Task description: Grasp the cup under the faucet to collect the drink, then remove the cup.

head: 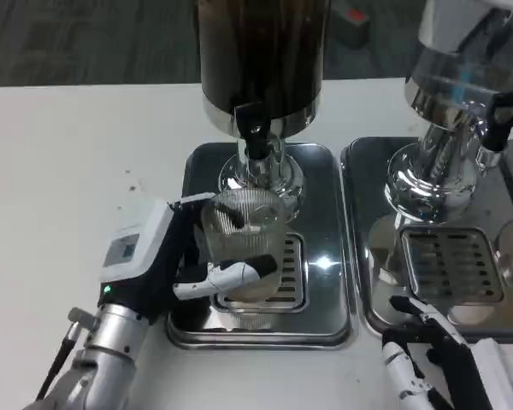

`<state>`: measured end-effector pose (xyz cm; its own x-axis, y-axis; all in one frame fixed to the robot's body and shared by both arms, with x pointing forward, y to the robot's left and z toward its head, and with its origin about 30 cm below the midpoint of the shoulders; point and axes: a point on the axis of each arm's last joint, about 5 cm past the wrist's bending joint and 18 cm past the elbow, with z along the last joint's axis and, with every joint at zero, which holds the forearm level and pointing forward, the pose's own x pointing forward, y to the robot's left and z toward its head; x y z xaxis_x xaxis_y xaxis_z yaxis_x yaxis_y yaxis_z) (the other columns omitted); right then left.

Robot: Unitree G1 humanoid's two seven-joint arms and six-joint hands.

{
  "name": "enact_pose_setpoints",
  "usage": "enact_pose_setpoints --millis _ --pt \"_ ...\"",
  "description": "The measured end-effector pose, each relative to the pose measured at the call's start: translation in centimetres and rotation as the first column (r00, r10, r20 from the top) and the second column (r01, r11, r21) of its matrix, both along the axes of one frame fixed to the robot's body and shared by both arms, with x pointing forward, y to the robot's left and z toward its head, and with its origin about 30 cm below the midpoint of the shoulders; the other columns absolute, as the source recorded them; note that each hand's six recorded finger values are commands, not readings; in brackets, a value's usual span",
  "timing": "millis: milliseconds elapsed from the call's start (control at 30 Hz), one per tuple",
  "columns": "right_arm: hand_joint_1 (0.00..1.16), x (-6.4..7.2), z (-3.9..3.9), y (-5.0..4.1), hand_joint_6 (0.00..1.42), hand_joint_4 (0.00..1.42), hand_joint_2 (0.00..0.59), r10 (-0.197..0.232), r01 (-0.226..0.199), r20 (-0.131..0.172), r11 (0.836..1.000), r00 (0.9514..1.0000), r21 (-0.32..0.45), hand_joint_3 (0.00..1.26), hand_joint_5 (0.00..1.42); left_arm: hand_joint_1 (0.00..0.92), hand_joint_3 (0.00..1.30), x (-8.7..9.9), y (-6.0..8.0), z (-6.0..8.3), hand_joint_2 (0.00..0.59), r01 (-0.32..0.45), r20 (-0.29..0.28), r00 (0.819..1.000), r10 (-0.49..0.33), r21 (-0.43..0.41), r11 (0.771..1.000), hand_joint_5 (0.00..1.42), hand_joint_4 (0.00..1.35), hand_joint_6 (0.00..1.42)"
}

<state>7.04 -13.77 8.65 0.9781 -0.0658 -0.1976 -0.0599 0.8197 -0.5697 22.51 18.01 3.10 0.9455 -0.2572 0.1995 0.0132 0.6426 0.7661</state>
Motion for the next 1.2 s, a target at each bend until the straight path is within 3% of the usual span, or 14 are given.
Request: enact_pose_setpoints --millis 567,1200 --pt "0.15 0.02 0.24 0.1 0.24 0.1 0.462 -0.001 0.001 0.01 1.0 0.9999 0.006 0.22 0.09 0.129 0.5 0.68 -0.15 0.26 0.076 0.02 -0.038 0.999 -0.019 0.028 0.999 0.97 0.71 1.35" --pt "0.15 0.45 0.35 0.24 0.26 0.11 0.457 0.012 -0.012 0.017 1.0 0.9998 0.011 0.23 0.1 0.058 0.49 0.93 0.25 0.62 0.053 0.037 -0.064 0.997 -0.033 0.063 0.997 0.81 0.57 1.14"
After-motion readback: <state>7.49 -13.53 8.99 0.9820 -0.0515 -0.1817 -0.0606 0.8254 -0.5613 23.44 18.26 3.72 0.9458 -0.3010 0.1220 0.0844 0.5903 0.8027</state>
